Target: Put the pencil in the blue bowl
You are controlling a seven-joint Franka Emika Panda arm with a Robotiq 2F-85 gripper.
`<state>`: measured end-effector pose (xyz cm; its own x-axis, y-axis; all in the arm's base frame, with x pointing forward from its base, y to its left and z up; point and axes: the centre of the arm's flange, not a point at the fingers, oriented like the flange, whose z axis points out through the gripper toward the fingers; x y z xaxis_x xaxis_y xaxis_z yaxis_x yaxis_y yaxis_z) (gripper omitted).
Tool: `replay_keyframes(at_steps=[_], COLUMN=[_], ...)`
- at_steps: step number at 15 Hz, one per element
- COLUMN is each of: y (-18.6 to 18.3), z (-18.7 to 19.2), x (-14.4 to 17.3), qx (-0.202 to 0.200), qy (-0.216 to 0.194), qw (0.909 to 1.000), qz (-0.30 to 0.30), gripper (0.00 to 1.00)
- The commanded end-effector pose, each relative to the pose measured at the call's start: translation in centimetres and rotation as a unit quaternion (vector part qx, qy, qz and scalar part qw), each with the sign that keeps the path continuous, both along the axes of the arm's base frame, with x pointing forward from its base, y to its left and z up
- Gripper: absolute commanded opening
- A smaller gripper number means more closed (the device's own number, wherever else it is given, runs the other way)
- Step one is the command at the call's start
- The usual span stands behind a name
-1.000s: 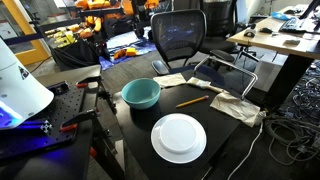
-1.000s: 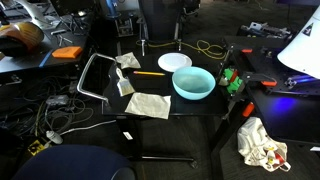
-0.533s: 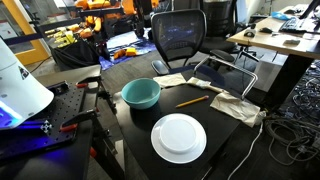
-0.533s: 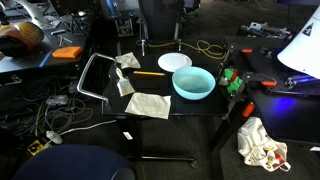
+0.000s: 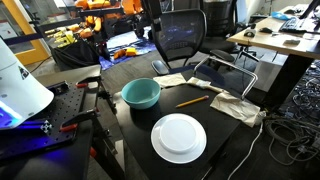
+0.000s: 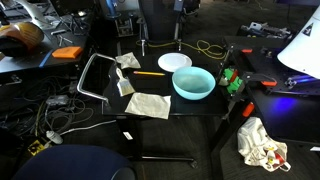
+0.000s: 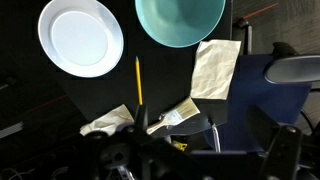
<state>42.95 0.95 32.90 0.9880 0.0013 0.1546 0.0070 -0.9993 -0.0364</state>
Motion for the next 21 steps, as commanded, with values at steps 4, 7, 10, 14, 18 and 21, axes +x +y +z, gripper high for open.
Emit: replay_keyframes(at_steps=[4, 7, 10, 14, 18, 21], y=[-2.3, -2.2, -2.2, -2.9, -4.1, -5.4], z=[-6.5, -10.0, -12.9, -15.9, -18.1, -19.4], x=[3.7, 5.1, 6.3, 7.7, 8.6, 9.2], qx=[-0.014, -0.021, -0.029, -0.022, -0.022, -0.020], qy=[0.000, -0.001, -0.005, -0.001, 0.006, 0.013], qw=[0.9999, 0.9998, 0.9995, 0.9997, 0.9997, 0.9997], qz=[-0.006, -0.001, 0.007, 0.011, 0.003, 0.006], gripper=[1.00, 1.00, 1.00, 1.00, 1.00, 1.00])
